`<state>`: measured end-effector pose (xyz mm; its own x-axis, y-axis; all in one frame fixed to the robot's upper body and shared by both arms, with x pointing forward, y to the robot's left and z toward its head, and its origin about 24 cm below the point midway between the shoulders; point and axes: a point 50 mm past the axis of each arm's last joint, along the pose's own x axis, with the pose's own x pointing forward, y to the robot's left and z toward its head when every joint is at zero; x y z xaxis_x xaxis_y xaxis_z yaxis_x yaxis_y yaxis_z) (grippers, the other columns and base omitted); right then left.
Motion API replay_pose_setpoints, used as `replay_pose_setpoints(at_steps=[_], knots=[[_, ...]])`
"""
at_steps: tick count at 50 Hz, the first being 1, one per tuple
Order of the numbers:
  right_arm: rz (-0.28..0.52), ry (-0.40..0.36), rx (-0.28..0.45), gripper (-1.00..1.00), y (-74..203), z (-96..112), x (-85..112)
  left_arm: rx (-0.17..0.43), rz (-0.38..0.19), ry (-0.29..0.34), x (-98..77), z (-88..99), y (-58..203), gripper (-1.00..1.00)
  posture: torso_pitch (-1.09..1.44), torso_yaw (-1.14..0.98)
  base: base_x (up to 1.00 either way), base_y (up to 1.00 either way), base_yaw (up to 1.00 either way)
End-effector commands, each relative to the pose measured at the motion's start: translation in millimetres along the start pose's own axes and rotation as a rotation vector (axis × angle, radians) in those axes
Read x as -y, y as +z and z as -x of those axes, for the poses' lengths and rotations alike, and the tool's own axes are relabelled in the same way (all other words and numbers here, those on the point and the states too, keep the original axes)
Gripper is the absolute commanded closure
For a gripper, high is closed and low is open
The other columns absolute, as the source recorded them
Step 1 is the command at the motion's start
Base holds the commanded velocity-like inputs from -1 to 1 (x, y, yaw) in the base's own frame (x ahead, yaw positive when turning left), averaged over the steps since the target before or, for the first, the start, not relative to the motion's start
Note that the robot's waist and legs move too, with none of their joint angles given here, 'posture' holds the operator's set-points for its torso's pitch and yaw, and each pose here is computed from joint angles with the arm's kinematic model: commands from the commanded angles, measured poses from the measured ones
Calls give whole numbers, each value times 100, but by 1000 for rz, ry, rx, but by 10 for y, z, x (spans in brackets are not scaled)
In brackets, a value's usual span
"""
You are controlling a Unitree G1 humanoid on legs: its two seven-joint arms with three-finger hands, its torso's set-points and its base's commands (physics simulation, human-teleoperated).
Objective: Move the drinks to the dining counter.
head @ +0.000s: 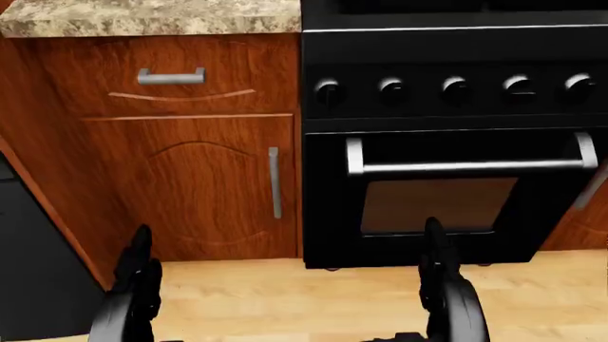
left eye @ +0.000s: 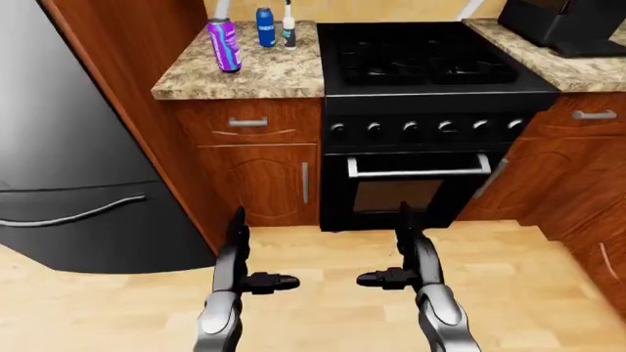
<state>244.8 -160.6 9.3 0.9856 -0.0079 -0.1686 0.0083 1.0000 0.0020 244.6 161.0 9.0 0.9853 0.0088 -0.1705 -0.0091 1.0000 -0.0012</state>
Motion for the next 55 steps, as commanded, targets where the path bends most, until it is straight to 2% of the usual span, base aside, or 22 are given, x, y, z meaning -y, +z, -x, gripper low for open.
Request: replay_pose_setpoints(at_steps=[1, 11, 17, 20, 29, 43, 49, 52, 55], knots=[[12, 20, 169, -100, 296, -30, -62, 193, -27, -6, 18, -26, 389, -100, 0, 0, 0, 0, 0], [4, 22, 190, -100, 343, -36, -66, 188, -21, -21, 38, -31, 408, -100, 0, 0, 0, 0, 0], [2, 32, 221, -100, 581, -47, -67, 216, -41, -32, 64, -29, 693, -100, 0, 0, 0, 0, 0], [-9, 35, 231, -100, 701, -40, -41, 241, -60, -41, 83, 49, 921, -100, 0, 0, 0, 0, 0], [-59, 68, 285, -100, 1141, 52, -30, 310, -62, -29, -8, 144, 1428, -100, 0, 0, 0, 0, 0], [-63, 91, 322, -100, 1437, 126, 13, 337, -95, -36, 11, 123, 1664, -100, 0, 0, 0, 0, 92], [-60, 94, 332, -100, 1513, 147, 21, 343, -90, -46, 39, 105, 1741, -100, 0, 0, 0, 0, 100], [-66, 97, 339, -100, 1526, 169, 29, 347, -70, -51, 45, 86, 1800, -100, 0, 0, 0, 0, 78], [-57, 60, 347, -100, 1635, 155, 84, 343, -72, -65, 74, 57, 1830, -100, 0, 0, 0, 0, 0]])
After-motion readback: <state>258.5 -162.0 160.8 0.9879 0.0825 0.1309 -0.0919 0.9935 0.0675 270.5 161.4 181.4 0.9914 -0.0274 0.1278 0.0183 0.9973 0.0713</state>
